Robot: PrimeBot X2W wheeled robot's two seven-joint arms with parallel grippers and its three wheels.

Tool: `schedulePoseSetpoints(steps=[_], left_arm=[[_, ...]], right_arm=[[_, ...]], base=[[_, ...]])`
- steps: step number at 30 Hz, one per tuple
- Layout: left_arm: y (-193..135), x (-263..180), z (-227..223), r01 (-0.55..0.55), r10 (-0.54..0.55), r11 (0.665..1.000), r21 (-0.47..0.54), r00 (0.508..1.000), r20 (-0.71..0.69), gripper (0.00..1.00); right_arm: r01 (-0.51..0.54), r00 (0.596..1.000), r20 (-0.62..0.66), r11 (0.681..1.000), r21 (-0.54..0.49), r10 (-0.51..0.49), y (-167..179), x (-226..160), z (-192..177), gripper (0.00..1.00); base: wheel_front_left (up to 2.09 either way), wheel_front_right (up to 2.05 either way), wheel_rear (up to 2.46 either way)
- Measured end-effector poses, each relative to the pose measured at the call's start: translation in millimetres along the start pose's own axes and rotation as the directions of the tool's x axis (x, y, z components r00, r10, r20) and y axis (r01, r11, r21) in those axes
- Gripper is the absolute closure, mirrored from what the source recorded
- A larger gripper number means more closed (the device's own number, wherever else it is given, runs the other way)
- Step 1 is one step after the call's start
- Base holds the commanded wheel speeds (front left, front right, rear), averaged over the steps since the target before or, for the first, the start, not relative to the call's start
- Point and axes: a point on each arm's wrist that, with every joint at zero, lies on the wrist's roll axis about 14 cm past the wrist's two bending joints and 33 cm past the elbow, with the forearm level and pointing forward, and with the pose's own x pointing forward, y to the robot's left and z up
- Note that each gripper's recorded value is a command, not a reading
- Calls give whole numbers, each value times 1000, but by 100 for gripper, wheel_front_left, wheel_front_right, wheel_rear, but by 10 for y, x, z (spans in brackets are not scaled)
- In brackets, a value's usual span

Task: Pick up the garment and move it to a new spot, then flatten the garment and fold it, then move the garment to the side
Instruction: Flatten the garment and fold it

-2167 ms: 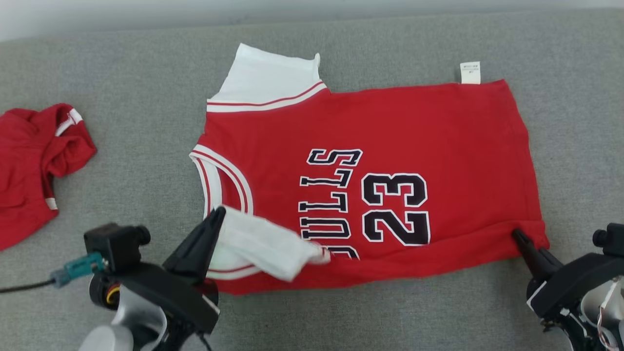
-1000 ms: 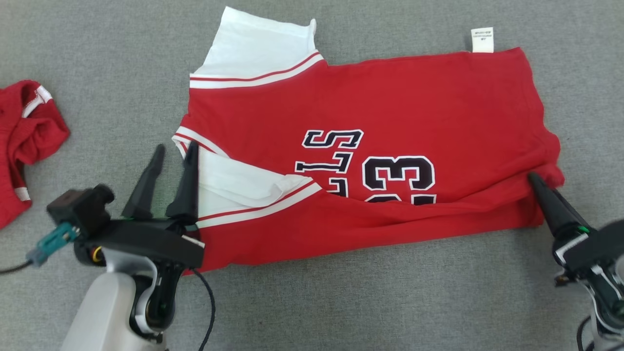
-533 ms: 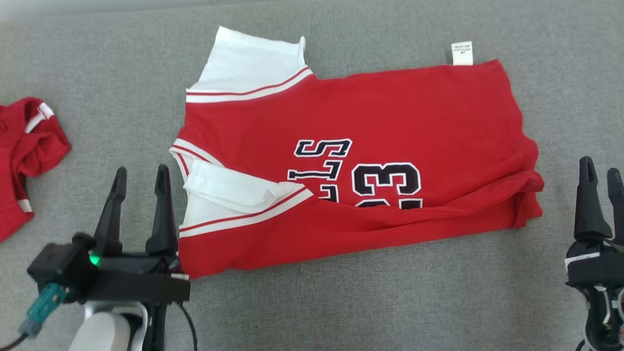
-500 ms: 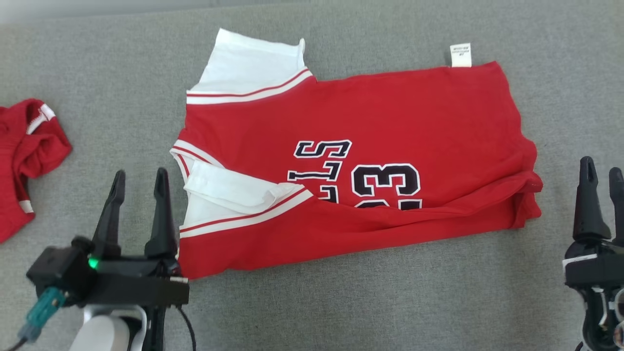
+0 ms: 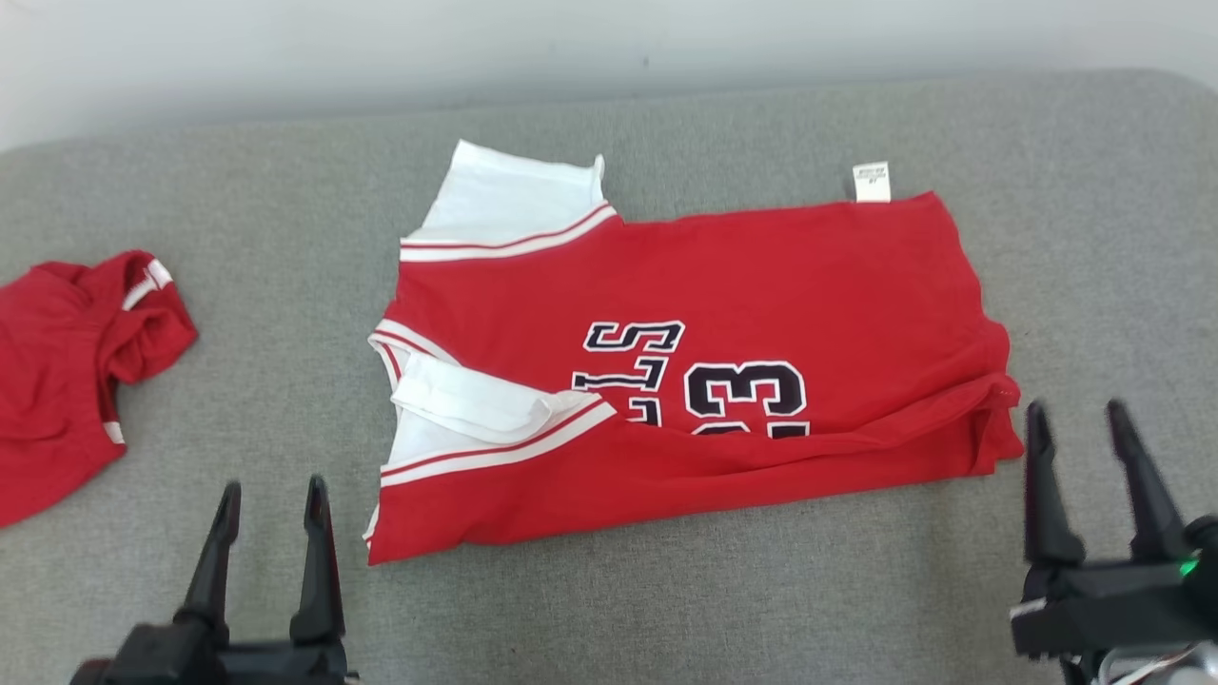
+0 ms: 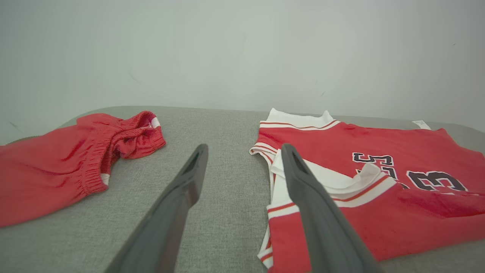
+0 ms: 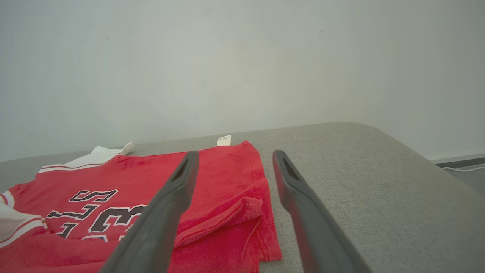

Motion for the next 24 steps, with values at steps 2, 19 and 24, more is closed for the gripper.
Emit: schedulePoseSetpoints(steps=[2,19,24], left_arm=[[27,-84,-4,-14,14,1000,6,1000,-9,0],[105,-272,1,-53,53,999,-7,998,-26,0],[71,-213,-10,-37,37,999,-4,999,-25,0]], right_arm=[[-10,1000,-25,1000,-19,9,41,-75,-58,0],[-63,996,-63,998,-23,62,304,-284,-157,0],[-67,995,-72,998,-18,65,298,-247,-193,0]], base=[[0,0,0],[0,0,0],[0,0,0]])
